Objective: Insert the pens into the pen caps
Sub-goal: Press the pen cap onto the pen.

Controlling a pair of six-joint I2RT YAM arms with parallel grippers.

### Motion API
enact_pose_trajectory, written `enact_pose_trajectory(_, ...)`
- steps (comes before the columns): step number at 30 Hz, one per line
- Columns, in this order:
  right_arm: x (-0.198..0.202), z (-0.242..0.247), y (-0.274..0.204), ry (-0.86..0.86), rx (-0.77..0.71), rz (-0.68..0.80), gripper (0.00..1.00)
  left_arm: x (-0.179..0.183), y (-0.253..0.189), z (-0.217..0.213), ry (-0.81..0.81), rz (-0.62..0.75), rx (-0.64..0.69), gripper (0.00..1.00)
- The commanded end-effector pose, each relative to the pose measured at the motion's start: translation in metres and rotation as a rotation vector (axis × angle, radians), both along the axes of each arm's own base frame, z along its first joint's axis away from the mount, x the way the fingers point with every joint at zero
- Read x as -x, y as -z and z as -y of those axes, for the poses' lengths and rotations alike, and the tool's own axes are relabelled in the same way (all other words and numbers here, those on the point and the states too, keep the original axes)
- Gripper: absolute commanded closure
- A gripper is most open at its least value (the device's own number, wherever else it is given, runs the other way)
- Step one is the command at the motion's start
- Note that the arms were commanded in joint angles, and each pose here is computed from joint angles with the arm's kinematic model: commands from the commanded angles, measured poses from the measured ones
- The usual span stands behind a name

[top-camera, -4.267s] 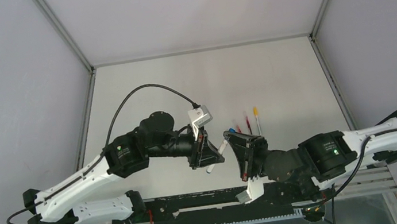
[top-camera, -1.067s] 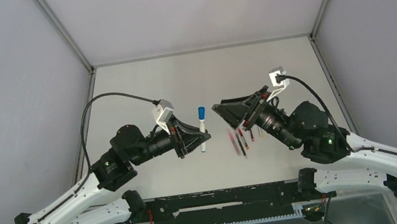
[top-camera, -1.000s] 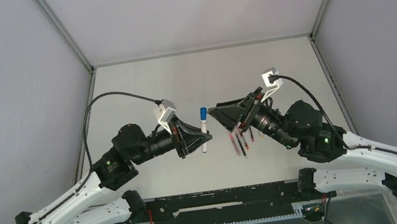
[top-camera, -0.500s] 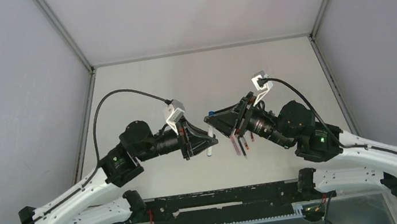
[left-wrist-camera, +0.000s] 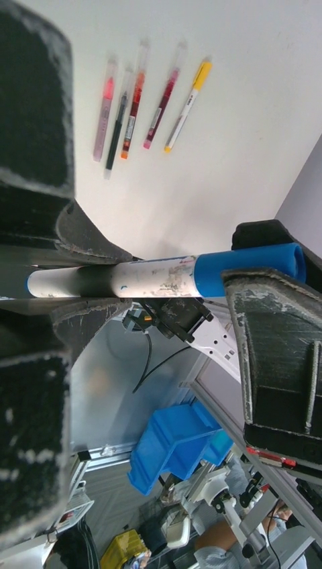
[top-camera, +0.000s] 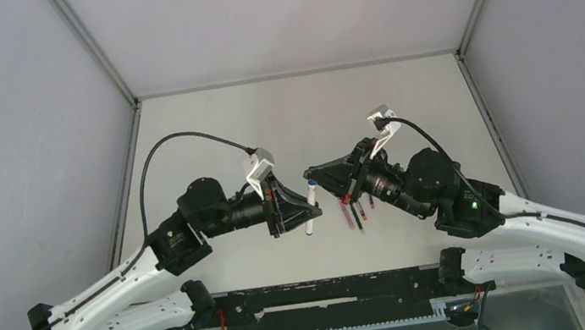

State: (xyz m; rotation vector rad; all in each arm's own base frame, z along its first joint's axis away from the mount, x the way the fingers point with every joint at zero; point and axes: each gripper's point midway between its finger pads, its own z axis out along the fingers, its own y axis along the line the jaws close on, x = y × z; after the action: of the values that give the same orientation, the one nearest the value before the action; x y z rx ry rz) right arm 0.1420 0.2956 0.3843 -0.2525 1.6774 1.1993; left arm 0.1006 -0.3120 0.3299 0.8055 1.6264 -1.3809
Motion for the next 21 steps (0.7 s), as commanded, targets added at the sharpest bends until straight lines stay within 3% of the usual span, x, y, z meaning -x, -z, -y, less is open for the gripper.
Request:
enact_pose_trajectory(1, 0.014, -0.012, 0.006, -0.051, 0.051, -0.010, 1.00, -0.009, -0.012, -0.003, -0.052, 0.052, 0.042, 1.00)
enact_pose_trajectory(11, 0.067, -0.040, 0.070, -0.181, 0.211, -0.053, 1.00, -0.024, -0.028, -0.016, -0.137, 0.060, 0.096, 1.00)
enact_pose_trajectory(17, 0.065, -0.040, 0.068, -0.156, 0.179, -0.047, 1.00, -0.021, -0.022, -0.016, -0.110, 0.043, 0.091, 1.00)
enact_pose_trajectory(19, 0.059, -0.038, 0.055, -0.127, 0.133, -0.028, 0.95, -0.019, -0.018, -0.013, -0.091, 0.037, 0.080, 1.00)
enact_pose_trajectory(21, 0.052, -0.035, 0.038, -0.113, 0.077, -0.005, 0.84, -0.016, -0.012, -0.010, -0.064, 0.027, 0.067, 1.00)
